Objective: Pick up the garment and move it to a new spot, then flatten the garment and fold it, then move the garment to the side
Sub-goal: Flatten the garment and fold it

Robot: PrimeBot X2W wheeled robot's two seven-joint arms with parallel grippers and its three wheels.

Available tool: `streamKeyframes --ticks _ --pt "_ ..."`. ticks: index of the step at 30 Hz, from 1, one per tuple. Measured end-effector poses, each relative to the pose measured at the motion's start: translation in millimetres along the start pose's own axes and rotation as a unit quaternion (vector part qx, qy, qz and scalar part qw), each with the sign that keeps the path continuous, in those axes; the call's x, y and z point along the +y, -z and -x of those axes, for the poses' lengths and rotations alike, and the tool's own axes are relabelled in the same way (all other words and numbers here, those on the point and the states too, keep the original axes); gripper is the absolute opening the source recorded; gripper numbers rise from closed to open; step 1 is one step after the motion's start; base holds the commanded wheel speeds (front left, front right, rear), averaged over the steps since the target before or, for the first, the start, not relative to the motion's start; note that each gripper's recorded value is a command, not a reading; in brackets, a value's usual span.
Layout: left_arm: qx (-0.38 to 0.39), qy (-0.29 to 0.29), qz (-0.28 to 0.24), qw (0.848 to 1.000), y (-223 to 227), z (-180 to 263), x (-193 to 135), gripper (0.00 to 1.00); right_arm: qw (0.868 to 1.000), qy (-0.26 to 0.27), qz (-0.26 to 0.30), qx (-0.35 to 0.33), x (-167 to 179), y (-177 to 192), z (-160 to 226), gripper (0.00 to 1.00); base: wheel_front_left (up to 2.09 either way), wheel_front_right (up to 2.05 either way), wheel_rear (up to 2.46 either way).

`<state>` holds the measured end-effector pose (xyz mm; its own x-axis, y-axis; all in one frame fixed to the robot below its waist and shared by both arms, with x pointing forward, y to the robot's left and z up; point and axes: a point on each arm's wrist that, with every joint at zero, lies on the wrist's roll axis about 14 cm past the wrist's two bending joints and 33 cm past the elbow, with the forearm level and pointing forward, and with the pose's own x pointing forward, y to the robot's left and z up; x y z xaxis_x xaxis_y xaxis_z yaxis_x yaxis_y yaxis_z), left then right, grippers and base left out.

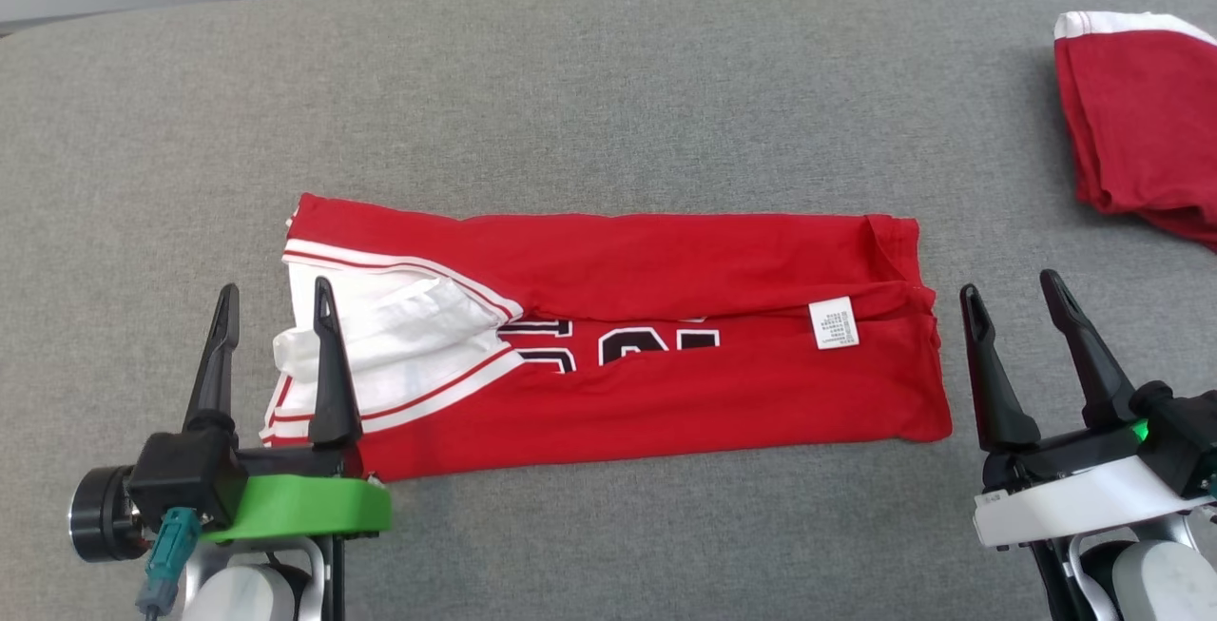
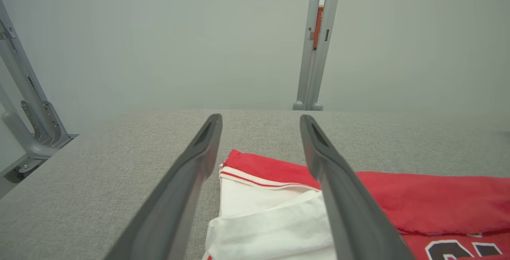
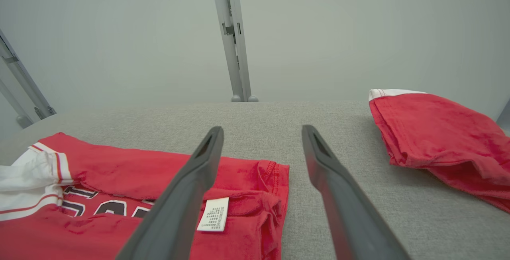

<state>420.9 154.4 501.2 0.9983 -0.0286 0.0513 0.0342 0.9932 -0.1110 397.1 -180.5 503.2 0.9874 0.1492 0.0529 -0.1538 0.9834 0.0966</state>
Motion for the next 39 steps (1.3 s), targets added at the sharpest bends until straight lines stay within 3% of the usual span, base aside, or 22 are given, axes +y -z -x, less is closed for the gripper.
streamKeyframes --ticks 20,30,39 --pt "0.006 0.009 -0.019 1.000 8.8 6.4 -3.7 1.00 1.000 0.010 -0.016 0.020 -6.9 11.8 1.5 1.00 0.00 0.00 0.00" --pt "-0.001 0.025 -0.021 0.999 14.8 -18.7 -10.7 1.00 0.996 0.005 -0.033 0.087 -19.4 65.1 -36.9 1.00 0.00 0.00 0.00" --pt "0.015 0.014 -0.028 0.999 29.6 -23.1 1.9 1.00 0.978 -0.008 -0.082 0.190 0.5 138.5 -32.4 1.00 0.00 0.00 0.00"
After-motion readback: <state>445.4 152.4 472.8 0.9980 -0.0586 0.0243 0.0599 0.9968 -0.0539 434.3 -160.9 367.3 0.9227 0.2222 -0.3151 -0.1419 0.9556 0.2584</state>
